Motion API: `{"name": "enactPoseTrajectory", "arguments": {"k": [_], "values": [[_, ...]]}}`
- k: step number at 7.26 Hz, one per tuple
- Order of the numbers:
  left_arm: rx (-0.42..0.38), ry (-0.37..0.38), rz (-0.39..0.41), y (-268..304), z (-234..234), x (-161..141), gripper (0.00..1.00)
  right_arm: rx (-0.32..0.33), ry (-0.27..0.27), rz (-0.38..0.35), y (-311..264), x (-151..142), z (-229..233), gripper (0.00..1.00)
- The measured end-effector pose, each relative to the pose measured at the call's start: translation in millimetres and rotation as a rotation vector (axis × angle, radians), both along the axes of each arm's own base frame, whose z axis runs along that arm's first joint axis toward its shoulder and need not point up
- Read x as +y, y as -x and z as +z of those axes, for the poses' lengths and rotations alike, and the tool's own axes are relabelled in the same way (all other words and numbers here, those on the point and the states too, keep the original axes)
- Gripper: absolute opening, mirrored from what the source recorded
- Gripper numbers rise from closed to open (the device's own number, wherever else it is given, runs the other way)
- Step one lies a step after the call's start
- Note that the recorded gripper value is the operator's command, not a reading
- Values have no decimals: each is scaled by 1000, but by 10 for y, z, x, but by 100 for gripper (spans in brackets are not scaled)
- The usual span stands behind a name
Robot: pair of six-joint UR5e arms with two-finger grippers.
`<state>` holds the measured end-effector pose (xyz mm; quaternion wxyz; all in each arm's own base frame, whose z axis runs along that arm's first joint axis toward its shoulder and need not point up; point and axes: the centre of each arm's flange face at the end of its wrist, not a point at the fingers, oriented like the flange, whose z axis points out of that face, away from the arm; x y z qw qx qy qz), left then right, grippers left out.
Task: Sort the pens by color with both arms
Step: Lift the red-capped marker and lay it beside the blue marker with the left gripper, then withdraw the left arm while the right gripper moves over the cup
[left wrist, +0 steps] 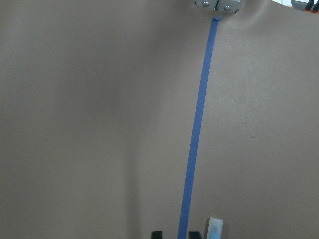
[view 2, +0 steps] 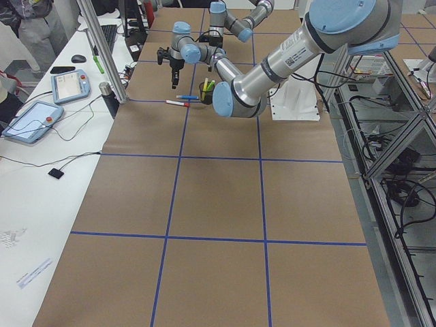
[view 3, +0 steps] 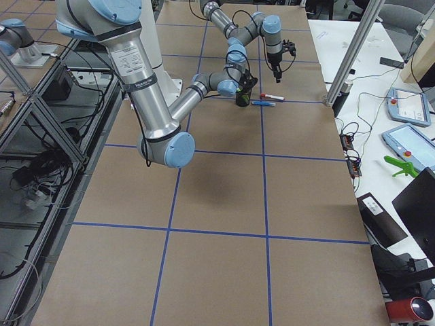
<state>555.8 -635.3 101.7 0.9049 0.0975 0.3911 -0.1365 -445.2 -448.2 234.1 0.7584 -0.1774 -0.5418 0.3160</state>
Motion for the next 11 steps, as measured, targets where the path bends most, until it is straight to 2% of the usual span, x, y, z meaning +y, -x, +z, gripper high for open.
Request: {"name": "enactPoseTrajectory", "arguments": {"k": [3,8,11], "values": [[37,-19,29,516,-13,-138,99,8,-9,2,89,10,5,70],[2,-67,168,2218,1260,-76,99,30,-26,2,471,-177,-123,66],[-56,-96,228,2947,2004,-109,99,35,-22,-14,585,-131,-120,48]]}}
